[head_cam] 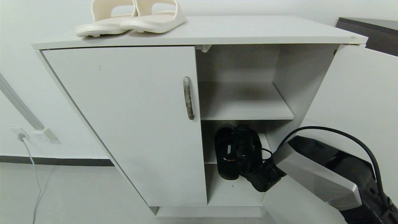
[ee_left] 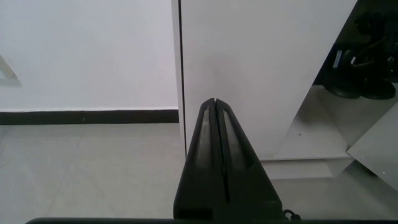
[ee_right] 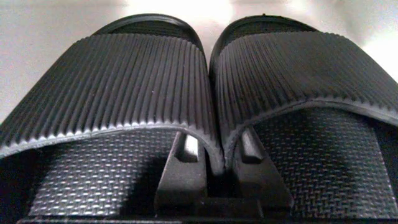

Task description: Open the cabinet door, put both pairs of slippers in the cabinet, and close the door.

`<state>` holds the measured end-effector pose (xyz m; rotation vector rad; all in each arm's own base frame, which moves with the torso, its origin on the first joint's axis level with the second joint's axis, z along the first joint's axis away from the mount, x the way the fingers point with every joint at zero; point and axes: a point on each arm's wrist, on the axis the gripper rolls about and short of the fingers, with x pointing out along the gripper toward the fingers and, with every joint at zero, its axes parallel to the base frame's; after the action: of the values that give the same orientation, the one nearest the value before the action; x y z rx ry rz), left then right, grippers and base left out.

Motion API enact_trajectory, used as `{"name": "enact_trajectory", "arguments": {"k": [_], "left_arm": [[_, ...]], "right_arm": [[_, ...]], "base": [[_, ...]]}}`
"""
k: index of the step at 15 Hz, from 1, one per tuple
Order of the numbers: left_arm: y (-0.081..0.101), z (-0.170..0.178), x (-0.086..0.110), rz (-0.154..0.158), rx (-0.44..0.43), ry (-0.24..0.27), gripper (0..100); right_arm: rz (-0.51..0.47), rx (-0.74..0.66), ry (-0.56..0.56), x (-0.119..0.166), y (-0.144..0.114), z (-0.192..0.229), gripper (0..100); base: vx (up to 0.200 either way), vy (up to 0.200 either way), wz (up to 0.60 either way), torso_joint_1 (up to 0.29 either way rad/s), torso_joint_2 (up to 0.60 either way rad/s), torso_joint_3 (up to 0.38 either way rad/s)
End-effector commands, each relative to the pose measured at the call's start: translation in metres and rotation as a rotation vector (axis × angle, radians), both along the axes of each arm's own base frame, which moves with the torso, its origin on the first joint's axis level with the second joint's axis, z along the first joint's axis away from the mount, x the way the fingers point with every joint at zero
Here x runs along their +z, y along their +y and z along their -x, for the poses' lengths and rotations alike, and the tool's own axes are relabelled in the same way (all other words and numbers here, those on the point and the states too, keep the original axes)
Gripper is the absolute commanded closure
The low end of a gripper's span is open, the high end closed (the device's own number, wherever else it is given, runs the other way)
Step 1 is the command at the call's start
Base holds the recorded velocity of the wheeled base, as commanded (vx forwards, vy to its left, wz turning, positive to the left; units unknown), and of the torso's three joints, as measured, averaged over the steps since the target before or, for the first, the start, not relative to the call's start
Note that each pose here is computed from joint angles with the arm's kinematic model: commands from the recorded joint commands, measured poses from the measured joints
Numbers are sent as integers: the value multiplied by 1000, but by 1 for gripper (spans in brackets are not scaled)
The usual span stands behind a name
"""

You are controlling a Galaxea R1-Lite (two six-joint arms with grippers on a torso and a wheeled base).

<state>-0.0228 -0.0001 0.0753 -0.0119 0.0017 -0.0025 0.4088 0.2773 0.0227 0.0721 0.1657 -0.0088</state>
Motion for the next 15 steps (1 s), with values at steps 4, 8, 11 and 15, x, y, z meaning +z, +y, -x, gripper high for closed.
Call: {"name": "enact_trajectory", "arguments": {"k": [4, 8, 11, 15], "left_arm": [[0, 0, 0, 0, -1, 0, 100], [0, 0, 0, 0, -1, 0, 100], [0, 0, 0, 2, -1, 0, 100], [0, 0, 0, 0, -1, 1, 100]], "right_arm": [[24, -33, -40, -1, -5, -29, 100], [36, -34, -74, 0, 0, -40, 100], [38, -37, -80, -4, 3, -45, 100], [46, -39, -66, 0, 5, -48, 100]], "base": [[0, 0, 0, 0, 0, 0], [0, 0, 0, 0, 0, 0], [0, 0, 0, 0, 0, 0], [0, 0, 0, 0, 0, 0]]}}
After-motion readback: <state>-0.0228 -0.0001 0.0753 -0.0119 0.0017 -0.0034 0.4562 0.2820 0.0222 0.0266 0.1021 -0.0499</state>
